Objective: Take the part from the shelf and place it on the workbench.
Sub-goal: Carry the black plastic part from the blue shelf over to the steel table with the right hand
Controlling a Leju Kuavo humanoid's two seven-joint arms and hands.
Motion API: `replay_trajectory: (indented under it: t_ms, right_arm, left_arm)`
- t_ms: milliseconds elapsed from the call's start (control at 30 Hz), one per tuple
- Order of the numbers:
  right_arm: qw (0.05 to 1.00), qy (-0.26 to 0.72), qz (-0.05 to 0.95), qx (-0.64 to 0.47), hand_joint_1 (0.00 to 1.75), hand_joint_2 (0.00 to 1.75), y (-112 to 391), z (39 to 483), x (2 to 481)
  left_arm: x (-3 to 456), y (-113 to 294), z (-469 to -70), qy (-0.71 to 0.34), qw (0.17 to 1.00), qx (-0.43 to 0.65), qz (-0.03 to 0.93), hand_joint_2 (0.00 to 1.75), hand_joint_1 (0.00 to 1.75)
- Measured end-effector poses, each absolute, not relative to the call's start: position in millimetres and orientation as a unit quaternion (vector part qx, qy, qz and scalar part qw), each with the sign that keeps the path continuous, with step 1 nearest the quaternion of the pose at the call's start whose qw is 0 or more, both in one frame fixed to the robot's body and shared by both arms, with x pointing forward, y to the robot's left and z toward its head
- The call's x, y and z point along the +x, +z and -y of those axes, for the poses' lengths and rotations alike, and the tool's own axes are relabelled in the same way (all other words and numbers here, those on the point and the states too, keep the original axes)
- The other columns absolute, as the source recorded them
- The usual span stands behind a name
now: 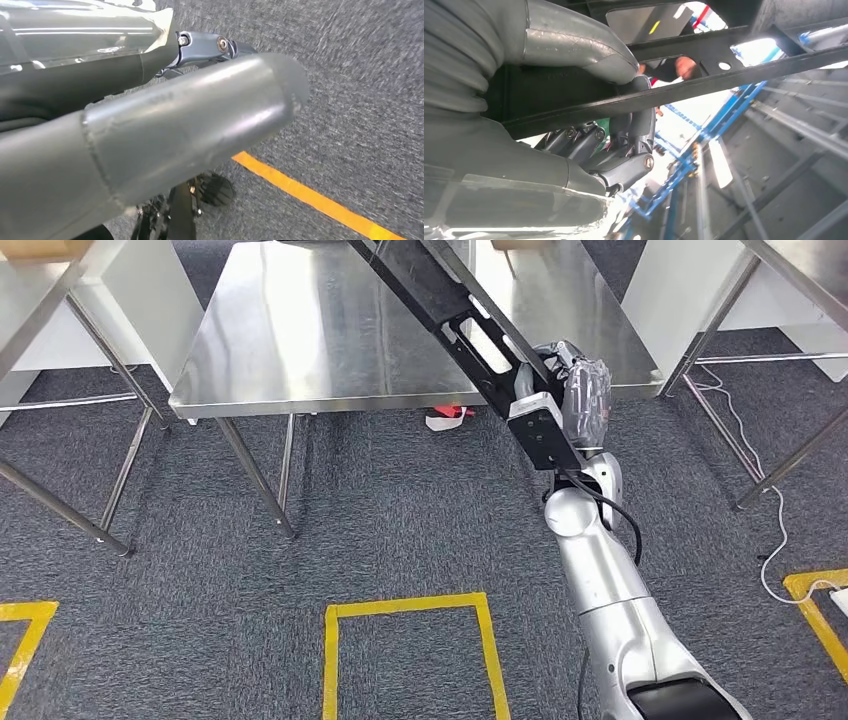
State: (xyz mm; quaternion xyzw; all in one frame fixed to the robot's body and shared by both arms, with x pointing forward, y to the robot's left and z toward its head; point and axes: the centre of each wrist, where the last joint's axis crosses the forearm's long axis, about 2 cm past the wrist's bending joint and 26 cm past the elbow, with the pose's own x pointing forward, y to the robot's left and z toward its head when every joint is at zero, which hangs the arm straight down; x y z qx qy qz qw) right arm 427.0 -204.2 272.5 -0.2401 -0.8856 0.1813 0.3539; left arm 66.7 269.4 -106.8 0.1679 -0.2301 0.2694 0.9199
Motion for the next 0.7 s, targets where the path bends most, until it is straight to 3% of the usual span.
replay_trajectory:
  t_ms: [700]
  right_arm:
    - [0.357,0.181,0.887,-0.23,1.75,1.75,267,209,432]
  left_arm:
    - [66,-107,-266,0.273,0.919,0.152,0.239,0.0,0.0]
